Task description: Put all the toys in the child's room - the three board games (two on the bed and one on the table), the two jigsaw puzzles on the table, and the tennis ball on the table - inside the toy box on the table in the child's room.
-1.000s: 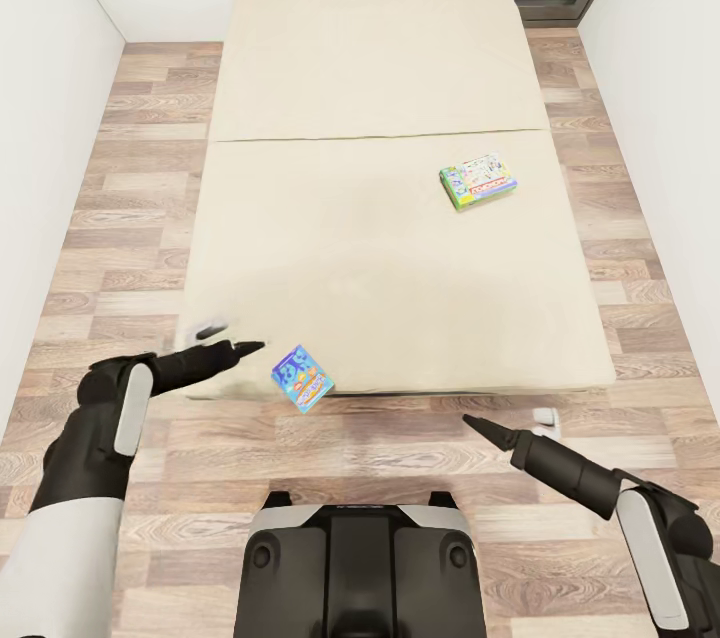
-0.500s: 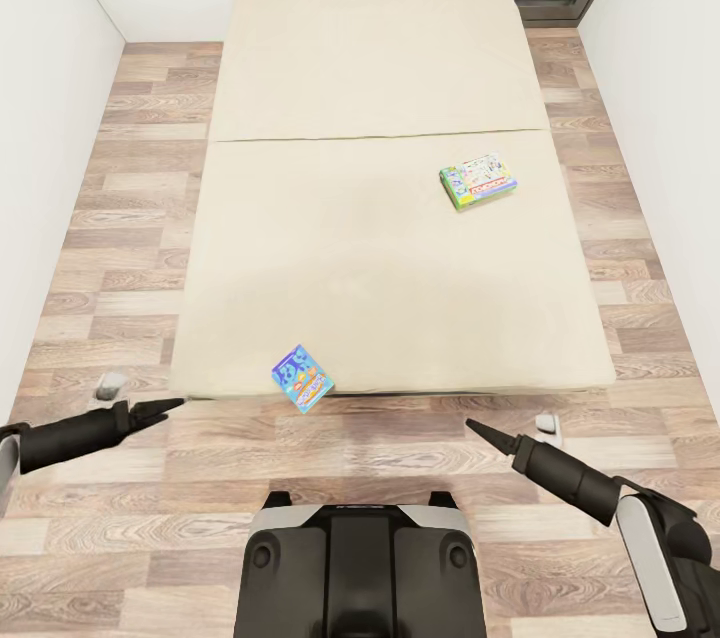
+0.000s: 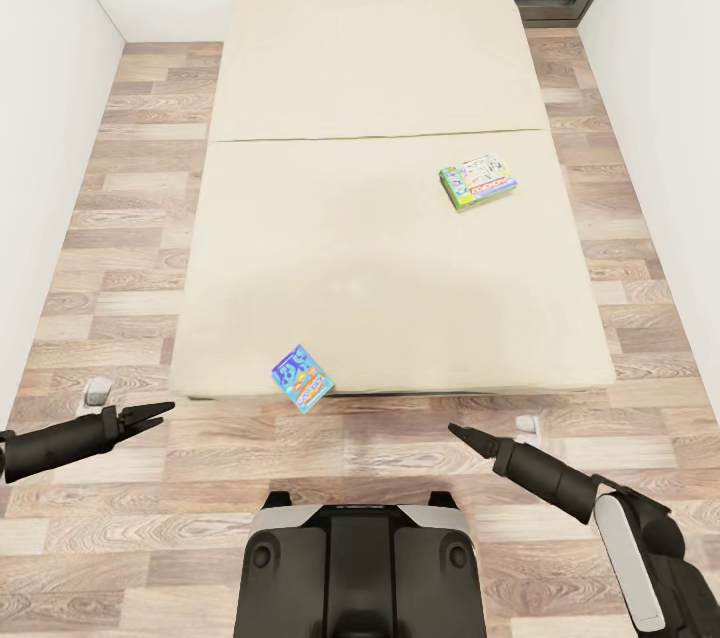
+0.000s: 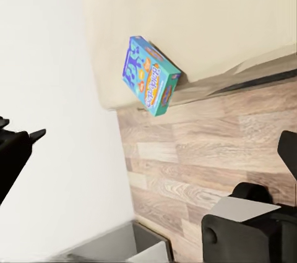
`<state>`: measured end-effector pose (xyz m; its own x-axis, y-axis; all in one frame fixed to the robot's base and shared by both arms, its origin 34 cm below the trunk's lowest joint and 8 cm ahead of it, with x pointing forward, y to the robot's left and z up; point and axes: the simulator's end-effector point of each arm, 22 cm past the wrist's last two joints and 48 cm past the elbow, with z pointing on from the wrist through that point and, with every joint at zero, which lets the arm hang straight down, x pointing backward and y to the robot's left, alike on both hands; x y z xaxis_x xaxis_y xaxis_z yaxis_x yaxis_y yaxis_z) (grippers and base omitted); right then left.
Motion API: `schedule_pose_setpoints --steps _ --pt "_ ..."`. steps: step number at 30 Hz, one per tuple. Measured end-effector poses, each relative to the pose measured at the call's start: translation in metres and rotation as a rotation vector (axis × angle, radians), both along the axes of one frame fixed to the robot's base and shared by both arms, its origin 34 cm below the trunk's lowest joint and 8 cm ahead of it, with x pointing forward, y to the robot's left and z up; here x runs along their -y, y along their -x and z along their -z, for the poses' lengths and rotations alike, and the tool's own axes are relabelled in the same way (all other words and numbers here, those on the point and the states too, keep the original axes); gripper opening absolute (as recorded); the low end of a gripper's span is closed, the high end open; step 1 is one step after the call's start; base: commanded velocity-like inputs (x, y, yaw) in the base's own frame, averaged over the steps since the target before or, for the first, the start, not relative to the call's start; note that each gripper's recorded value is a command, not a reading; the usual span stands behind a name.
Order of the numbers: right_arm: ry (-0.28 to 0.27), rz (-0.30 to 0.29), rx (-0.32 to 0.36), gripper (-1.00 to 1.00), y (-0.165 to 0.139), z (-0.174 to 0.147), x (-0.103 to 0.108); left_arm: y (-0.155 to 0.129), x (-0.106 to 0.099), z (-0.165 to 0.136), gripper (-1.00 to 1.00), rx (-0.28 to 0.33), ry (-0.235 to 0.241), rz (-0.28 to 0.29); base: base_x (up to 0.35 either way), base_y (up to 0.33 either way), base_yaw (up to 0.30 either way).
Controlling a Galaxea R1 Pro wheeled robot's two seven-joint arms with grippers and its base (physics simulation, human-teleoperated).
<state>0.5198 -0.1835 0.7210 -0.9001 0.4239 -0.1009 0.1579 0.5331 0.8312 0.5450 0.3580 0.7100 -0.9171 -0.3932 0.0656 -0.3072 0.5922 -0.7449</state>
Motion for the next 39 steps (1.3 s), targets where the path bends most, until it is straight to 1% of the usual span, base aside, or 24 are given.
schedule_pose_setpoints --steps 3,4,7,10,14,19,23,24,29,32,39 --pt "0.016 -0.037 -0.003 1.0 0.007 0.01 -0.015 -0.001 0.004 -0.003 1.0 0.007 0.02 0.001 0.0 0.0 0.0" --pt "0.031 -0.06 -0.023 1.0 0.015 0.02 -0.024 -0.001 0.006 -0.005 1.0 0.011 0.032 0.003 0.0 0.0 0.0" --pt "0.063 -0.086 -0.06 1.0 0.027 0.041 -0.035 -0.002 0.009 -0.007 1.0 0.017 0.049 0.004 0.0 0.0 0.0" --pt "0.076 -0.093 -0.072 1.0 0.029 0.052 -0.042 -0.002 0.012 -0.009 1.0 0.019 0.059 0.005 0.0 0.0 0.0" --pt "0.08 -0.094 -0.081 1.0 0.03 0.058 -0.047 -0.002 0.014 -0.009 1.0 0.022 0.064 0.005 0.0 0.0 0.0" --pt "0.085 -0.091 -0.091 1.0 0.034 0.065 -0.048 -0.002 0.014 -0.009 1.0 0.023 0.066 0.005 0.0 0.014 0.0" --pt "0.091 -0.086 -0.093 1.0 0.036 0.069 -0.049 -0.002 0.014 -0.009 1.0 0.023 0.066 0.006 0.0 0.142 0.0" --pt "0.091 -0.085 -0.093 1.0 0.035 0.07 -0.049 -0.002 0.014 -0.009 1.0 0.023 0.066 0.005 0.0 0.163 0.0" --pt "0.055 -0.067 -0.086 1.0 0.025 0.069 -0.07 -0.003 0.015 -0.01 1.0 0.024 0.068 0.005 0.0 0.083 0.0" --pt "0.043 -0.063 -0.092 1.0 0.023 0.071 -0.076 -0.003 0.015 -0.01 1.0 0.024 0.069 0.004 0.0 0.049 0.0" --pt "0.03 -0.06 -0.096 1.0 0.022 0.071 -0.081 -0.003 0.015 -0.01 1.0 0.025 0.07 0.004 0.0 0.138 0.0"
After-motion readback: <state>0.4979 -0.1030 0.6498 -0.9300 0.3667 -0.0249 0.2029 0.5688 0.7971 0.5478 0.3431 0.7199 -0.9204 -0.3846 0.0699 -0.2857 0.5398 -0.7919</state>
